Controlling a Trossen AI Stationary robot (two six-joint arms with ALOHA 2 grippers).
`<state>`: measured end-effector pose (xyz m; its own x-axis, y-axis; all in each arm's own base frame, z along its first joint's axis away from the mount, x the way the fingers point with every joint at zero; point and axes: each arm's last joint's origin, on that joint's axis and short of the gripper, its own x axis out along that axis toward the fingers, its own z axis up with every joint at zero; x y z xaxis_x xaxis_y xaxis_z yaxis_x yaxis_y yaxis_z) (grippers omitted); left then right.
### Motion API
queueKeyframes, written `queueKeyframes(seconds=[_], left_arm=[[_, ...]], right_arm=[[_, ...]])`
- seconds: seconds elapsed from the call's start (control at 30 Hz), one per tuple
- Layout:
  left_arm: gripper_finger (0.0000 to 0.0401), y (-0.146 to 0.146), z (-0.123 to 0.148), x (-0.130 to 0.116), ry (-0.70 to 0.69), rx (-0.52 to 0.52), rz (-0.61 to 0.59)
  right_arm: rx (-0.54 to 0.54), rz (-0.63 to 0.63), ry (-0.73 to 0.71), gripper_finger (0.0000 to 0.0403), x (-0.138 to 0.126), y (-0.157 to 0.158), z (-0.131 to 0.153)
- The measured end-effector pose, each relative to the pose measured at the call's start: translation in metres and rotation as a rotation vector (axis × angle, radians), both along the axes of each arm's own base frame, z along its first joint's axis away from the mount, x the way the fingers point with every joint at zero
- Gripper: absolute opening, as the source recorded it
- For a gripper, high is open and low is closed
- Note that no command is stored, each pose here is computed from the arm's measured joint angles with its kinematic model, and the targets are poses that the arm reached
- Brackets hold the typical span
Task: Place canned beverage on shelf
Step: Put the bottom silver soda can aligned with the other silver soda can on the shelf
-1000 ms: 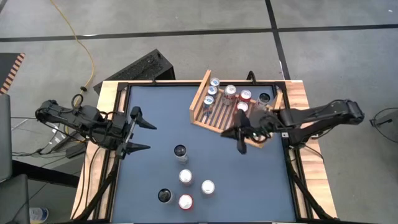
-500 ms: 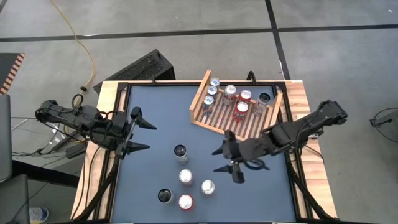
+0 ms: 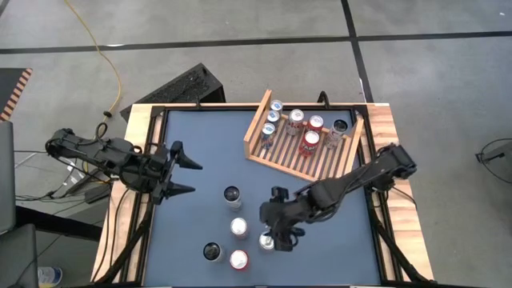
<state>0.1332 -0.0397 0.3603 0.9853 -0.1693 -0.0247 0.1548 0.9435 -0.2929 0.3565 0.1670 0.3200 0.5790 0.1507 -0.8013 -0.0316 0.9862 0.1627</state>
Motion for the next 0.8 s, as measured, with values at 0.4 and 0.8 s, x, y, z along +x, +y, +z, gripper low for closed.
queueKeyframes(seconds=[0.4, 0.8], left_arm=[[0.0334, 0.000, -0.004, 0.000, 0.037, 0.012, -0.015], [0.0334, 0.000, -0.006, 0.000, 0.054, 0.022, -0.015]], right_arm=[[0.019, 0.011, 0.130, 0.0270, 0.026, 0.034, -0.030], [-0.044, -0.009, 0.157, 0.0270, 0.017, 0.041, -0.032]])
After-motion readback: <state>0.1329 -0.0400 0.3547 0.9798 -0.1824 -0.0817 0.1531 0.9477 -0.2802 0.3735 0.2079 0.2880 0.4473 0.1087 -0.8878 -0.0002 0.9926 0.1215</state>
